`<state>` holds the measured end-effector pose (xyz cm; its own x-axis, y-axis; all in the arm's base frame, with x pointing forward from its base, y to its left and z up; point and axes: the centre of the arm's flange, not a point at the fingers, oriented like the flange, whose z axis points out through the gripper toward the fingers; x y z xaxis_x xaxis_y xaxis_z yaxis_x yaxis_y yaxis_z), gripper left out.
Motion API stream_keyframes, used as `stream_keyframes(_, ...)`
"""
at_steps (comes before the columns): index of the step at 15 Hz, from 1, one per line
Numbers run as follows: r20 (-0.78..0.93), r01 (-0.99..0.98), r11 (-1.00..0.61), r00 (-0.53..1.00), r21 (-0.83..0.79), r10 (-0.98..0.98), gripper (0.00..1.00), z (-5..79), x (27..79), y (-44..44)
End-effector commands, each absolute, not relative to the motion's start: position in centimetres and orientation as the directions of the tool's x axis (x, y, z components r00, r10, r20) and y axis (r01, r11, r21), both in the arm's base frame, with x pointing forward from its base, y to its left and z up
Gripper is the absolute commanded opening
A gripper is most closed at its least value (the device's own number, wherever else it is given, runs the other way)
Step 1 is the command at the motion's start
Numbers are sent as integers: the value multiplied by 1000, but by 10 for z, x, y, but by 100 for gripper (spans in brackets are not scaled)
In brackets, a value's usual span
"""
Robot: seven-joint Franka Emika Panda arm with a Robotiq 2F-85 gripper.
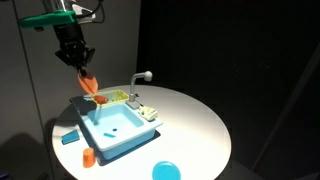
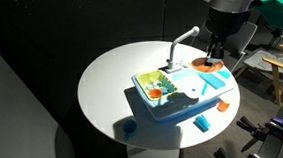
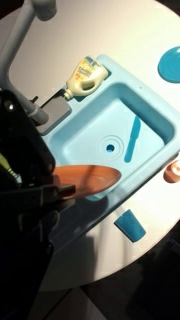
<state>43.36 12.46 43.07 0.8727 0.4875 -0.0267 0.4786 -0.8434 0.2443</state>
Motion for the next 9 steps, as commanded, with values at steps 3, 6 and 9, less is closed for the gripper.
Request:
stream_keyframes(3, -16, 390, -853, 912, 347, 411, 1, 422, 432, 103)
stream_keyframes(6, -23, 354, -845, 926, 400, 377, 1, 414, 438, 88)
stream_keyframes(9, -27, 314, -841, 941, 441, 337, 1, 407, 442, 70)
